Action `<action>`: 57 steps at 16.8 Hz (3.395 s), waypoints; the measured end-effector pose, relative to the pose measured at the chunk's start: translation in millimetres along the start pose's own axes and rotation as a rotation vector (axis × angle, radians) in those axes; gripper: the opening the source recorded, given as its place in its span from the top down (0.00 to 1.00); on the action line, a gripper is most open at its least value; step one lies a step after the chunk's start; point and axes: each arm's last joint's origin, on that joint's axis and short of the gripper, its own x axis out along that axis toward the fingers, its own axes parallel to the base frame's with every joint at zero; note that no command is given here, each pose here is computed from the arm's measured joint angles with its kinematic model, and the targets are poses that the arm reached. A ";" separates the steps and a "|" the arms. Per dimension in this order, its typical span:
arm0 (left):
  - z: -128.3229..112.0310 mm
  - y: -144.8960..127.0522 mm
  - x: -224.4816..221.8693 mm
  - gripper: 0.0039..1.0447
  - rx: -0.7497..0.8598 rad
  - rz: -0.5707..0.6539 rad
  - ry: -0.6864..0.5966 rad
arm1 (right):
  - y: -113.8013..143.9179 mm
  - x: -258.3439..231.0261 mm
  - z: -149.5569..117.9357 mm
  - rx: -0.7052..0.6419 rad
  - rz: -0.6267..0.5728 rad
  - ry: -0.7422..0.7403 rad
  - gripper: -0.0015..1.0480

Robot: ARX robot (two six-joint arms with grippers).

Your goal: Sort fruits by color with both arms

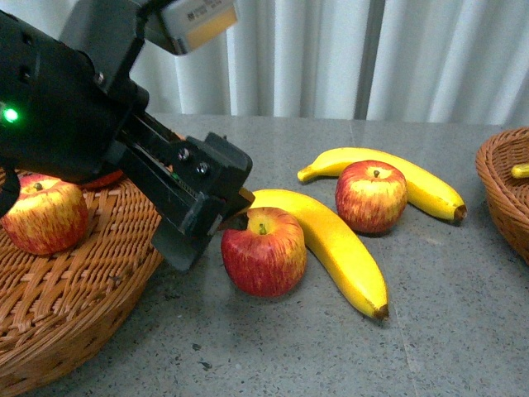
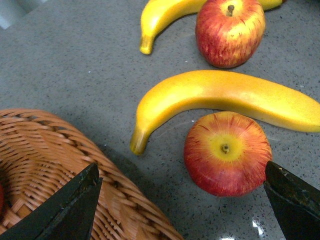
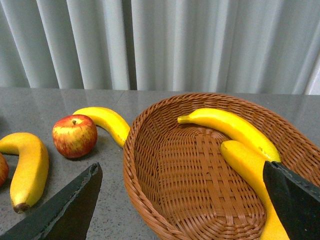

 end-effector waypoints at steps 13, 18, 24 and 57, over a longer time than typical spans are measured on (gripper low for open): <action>-11.9 -13.6 61.0 0.06 0.123 -0.201 0.033 | 0.0 0.0 0.0 0.000 0.000 0.000 0.06; -8.5 -21.0 64.4 0.35 0.135 -0.220 0.033 | 0.0 0.0 0.0 0.000 0.000 0.000 0.06; 18.5 -15.2 46.4 0.39 0.141 -0.137 -0.034 | 0.0 0.0 0.0 0.000 0.000 0.000 0.06; 78.4 -24.6 67.7 0.06 -0.090 -0.041 -0.165 | 0.0 0.0 0.0 0.000 0.000 0.000 0.06</action>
